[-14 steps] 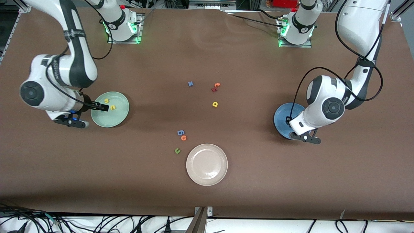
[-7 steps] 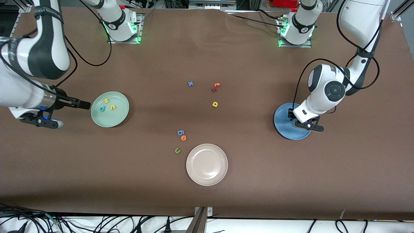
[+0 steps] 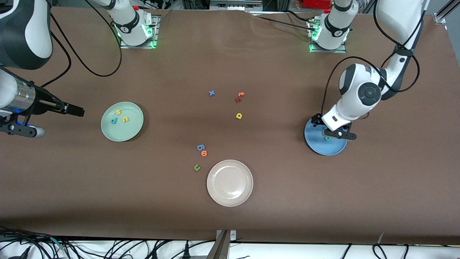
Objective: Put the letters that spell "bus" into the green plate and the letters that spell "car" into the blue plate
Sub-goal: 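Raise the right gripper away while the left gripper leaves the plate, then move the left gripper over the yellow ring-shaped letter, then lower the left gripper and grasp the yellow letter, then carry the yellow letter to the blue plate with the left gripper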
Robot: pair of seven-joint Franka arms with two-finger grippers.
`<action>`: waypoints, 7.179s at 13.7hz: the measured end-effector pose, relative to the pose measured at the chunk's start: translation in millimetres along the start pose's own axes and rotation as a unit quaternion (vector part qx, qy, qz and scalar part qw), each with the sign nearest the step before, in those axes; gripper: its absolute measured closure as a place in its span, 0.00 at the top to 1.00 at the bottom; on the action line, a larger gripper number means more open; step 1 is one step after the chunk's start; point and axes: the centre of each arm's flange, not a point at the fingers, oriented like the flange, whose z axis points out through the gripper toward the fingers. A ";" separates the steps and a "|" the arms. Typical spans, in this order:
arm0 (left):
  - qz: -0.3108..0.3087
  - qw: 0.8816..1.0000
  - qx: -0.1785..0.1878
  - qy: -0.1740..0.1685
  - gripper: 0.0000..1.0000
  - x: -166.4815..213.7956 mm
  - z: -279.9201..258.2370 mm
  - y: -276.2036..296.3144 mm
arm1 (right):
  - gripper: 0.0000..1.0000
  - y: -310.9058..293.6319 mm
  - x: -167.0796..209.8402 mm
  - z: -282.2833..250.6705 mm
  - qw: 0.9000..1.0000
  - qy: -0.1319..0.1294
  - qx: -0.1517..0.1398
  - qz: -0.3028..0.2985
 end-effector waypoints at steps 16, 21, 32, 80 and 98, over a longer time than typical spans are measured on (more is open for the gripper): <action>-0.086 0.991 -0.070 0.071 1.00 -104.8 -23.7 144.9 | 1.00 27.3 11.9 8.5 0.999 -0.015 0.012 -0.040; -0.135 0.983 -0.112 0.050 1.00 -107.9 16.6 201.4 | 1.00 27.0 11.8 8.6 0.999 -0.016 0.012 -0.041; -0.110 0.992 -0.003 0.062 1.00 -42.8 14.0 310.3 | 1.00 28.6 12.0 8.5 0.999 -0.016 0.011 -0.040; 0.068 0.996 0.046 0.022 0.31 58.5 -3.8 176.3 | 1.00 33.5 13.0 8.3 0.999 -0.015 0.011 -0.036; 0.038 0.995 0.053 -0.079 1.00 68.7 -15.0 -47.4 | 1.00 33.7 13.1 8.2 0.999 -0.015 0.011 -0.036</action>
